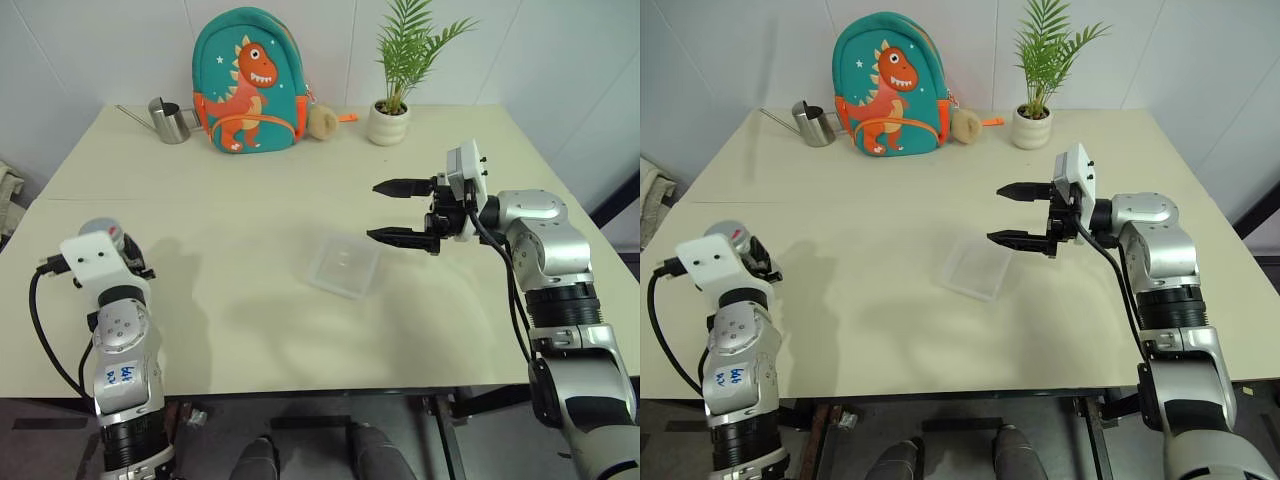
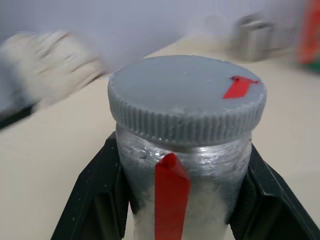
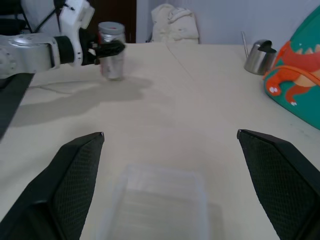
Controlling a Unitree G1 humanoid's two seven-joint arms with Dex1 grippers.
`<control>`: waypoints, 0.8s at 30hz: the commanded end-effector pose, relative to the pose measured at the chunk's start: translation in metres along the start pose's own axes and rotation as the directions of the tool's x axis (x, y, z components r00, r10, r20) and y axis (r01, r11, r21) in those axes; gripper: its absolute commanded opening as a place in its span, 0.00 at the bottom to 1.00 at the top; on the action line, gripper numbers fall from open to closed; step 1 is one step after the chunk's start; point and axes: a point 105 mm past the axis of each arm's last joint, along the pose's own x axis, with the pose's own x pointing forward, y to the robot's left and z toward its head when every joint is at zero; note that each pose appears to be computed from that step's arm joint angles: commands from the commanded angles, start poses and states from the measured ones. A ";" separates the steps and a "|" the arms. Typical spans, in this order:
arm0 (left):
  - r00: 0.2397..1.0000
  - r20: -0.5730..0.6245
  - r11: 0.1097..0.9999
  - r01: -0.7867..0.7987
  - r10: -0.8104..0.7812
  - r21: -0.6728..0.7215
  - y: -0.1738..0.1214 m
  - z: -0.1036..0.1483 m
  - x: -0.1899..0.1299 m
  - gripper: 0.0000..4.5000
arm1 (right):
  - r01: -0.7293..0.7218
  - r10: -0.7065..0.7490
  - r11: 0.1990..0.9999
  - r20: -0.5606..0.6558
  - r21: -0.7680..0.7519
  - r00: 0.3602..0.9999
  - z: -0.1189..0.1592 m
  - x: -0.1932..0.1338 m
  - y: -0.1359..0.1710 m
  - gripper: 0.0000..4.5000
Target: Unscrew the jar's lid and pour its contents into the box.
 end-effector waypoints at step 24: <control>-0.020 0.067 -0.024 0.998 -0.998 -0.064 -0.156 0.068 -0.054 0.45 | 0.194 -0.186 0.979 0.124 -0.057 0.975 0.048 0.024 0.062 1.00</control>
